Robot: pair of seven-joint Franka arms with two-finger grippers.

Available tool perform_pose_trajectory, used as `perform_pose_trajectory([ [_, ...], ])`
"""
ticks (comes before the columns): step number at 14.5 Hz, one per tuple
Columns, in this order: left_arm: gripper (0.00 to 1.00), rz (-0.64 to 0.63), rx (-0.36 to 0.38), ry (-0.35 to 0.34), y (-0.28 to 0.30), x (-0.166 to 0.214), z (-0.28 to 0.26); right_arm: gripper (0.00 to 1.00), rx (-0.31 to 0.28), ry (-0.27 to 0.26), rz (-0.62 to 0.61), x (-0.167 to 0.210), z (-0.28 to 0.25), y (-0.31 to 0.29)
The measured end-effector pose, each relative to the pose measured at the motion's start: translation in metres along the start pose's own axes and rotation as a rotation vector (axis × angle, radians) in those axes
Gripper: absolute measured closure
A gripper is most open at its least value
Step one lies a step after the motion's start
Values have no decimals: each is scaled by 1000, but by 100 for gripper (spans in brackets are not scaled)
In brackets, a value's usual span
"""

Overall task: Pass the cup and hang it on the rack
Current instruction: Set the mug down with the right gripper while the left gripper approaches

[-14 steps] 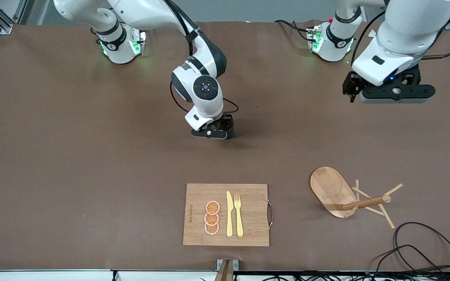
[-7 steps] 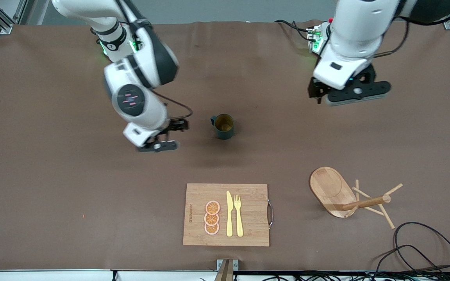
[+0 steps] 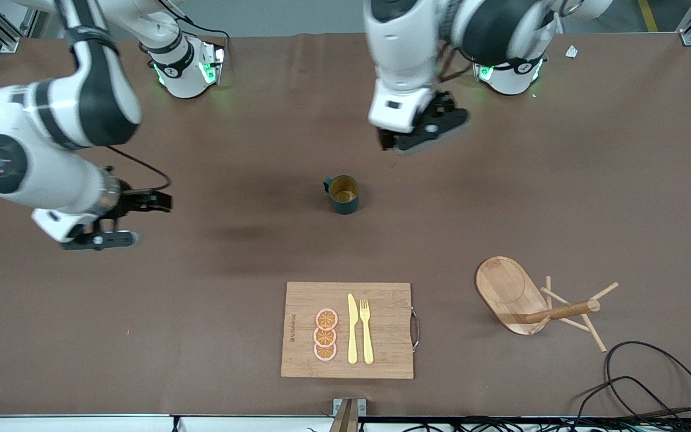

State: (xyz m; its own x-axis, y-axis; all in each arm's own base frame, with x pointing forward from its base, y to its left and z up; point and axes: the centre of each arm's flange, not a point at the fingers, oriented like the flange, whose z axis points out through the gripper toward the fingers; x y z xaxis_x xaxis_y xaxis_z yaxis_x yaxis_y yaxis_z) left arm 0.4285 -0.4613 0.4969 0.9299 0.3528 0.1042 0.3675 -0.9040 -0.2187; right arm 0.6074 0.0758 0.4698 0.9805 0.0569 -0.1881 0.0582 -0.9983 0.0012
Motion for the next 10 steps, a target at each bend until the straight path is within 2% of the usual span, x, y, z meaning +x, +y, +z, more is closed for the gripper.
perform_pose_trajectory([
  [5,0,-115,76,78,89,-98,77,0,30,10,44,-13,-25,98],
  [10,0,-181,83,185,140,-157,134,0,18,34,49,-20,-55,126],
])
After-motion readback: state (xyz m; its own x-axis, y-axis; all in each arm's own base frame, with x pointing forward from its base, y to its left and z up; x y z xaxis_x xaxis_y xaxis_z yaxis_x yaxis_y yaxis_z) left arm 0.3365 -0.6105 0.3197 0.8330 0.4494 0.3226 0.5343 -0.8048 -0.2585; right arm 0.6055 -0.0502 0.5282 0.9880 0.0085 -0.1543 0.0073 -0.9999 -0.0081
